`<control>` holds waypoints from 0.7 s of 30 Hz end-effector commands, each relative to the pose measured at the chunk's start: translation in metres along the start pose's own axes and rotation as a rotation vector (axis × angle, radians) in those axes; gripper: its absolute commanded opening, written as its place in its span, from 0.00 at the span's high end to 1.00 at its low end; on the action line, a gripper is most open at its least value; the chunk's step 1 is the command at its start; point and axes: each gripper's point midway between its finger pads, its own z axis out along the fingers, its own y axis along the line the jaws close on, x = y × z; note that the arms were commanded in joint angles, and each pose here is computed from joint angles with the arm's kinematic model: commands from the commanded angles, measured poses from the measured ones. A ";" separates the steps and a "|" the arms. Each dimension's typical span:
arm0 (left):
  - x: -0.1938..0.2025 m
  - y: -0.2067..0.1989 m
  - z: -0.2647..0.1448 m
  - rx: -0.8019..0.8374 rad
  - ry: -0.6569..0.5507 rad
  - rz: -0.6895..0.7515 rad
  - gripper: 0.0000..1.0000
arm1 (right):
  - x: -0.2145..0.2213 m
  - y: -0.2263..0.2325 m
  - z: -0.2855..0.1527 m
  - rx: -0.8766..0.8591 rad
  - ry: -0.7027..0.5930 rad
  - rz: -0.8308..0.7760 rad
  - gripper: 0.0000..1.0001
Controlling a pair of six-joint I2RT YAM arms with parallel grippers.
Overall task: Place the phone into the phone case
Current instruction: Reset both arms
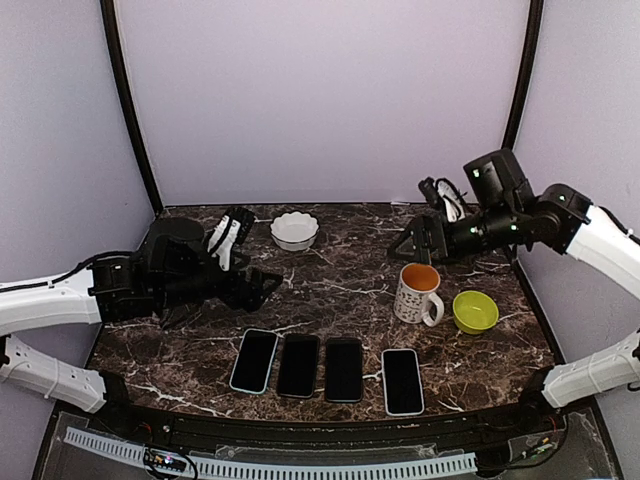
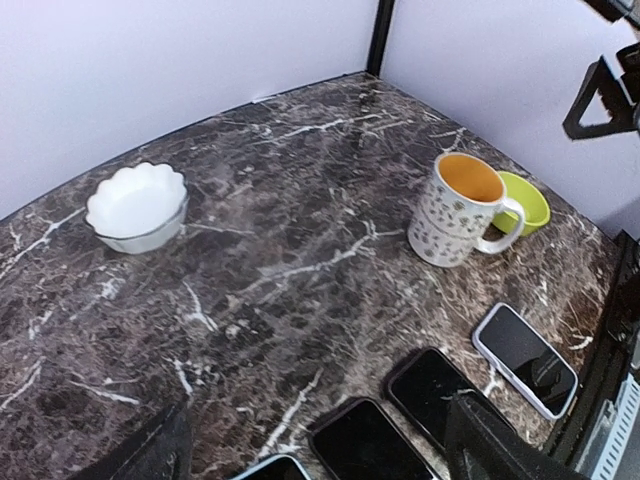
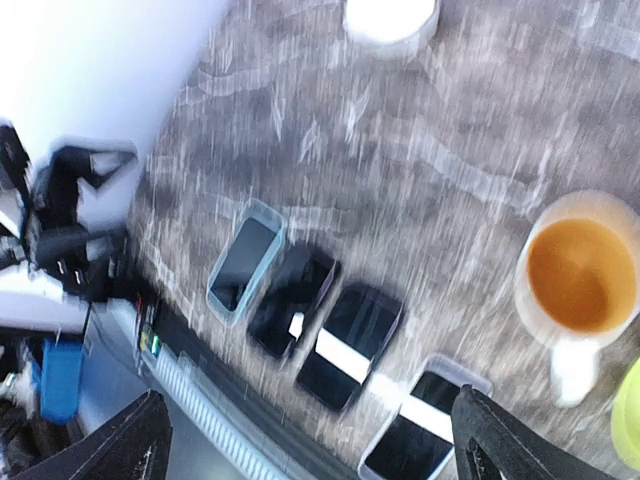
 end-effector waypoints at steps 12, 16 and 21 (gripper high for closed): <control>-0.021 0.245 -0.022 -0.553 -0.039 -0.312 0.09 | -0.152 -0.211 -0.144 0.653 -0.854 0.043 0.02; 0.002 0.300 -0.050 -0.790 -0.082 -0.313 0.07 | -0.130 -0.242 -0.161 0.753 -0.961 0.019 0.01; 0.033 0.334 -0.069 -0.939 -0.191 -0.269 0.03 | -0.091 -0.270 -0.148 0.827 -1.063 -0.030 0.01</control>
